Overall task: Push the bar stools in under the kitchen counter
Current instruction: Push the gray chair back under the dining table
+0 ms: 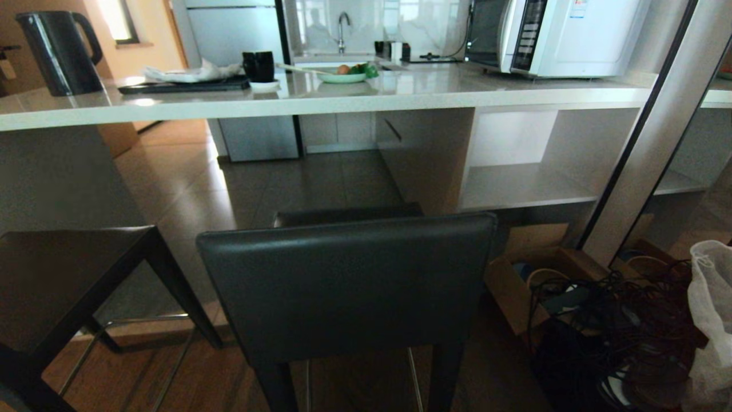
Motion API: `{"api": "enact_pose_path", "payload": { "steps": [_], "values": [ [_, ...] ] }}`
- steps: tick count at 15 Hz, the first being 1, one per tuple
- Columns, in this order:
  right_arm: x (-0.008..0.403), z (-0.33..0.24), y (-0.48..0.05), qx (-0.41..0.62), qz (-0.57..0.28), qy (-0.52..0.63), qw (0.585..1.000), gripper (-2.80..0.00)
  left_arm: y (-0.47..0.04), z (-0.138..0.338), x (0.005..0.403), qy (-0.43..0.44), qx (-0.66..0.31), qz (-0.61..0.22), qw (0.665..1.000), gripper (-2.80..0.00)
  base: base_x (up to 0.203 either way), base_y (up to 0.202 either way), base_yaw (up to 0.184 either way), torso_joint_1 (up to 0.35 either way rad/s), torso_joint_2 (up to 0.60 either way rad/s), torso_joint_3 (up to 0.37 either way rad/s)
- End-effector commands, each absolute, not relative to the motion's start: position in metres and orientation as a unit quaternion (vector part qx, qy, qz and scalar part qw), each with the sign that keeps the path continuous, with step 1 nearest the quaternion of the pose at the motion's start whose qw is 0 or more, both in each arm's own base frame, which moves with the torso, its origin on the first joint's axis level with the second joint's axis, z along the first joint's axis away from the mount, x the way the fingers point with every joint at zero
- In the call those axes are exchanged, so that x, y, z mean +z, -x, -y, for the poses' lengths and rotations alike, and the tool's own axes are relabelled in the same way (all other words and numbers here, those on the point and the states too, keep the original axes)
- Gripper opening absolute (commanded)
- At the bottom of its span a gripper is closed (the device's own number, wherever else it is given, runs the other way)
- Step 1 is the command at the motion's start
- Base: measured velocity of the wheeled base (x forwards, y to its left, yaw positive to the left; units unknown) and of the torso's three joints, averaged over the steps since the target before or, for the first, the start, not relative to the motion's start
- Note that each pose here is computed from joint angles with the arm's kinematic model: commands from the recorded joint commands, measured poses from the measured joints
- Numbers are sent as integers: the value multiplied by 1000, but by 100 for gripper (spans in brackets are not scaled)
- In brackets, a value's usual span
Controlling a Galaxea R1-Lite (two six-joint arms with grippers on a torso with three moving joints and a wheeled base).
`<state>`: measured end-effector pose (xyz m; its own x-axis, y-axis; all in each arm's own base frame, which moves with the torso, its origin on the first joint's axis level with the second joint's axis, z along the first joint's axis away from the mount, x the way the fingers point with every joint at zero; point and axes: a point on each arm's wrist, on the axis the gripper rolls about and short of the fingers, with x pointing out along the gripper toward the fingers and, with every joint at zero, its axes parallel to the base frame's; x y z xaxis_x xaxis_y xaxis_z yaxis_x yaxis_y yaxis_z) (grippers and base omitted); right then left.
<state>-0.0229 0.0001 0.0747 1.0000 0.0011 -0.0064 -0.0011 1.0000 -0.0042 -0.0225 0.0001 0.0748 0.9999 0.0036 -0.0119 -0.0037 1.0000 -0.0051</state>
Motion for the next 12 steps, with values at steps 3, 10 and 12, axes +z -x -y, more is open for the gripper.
{"api": "enact_pose_path", "payload": {
  "steps": [3, 10, 12],
  "values": [
    [75, 0, 23, 1, -4, 2, 1000, -280, 22, 0, 75, 3, 2, -7, 1000, -280, -34, 0, 0, 2, 2, 2],
    [75, 0, 23, 1, -4, 2, 1000, -280, 22, 0, 75, 4, 1, -6, 1000, -280, -24, 0, 1, -1, 1, 1],
    [75, 0, 23, 1, -4, 2, 1000, -280, 22, 0, 75, 4, 1, -7, 1000, -280, 0, 0, 0, 0, 0, 0]
  ]
}}
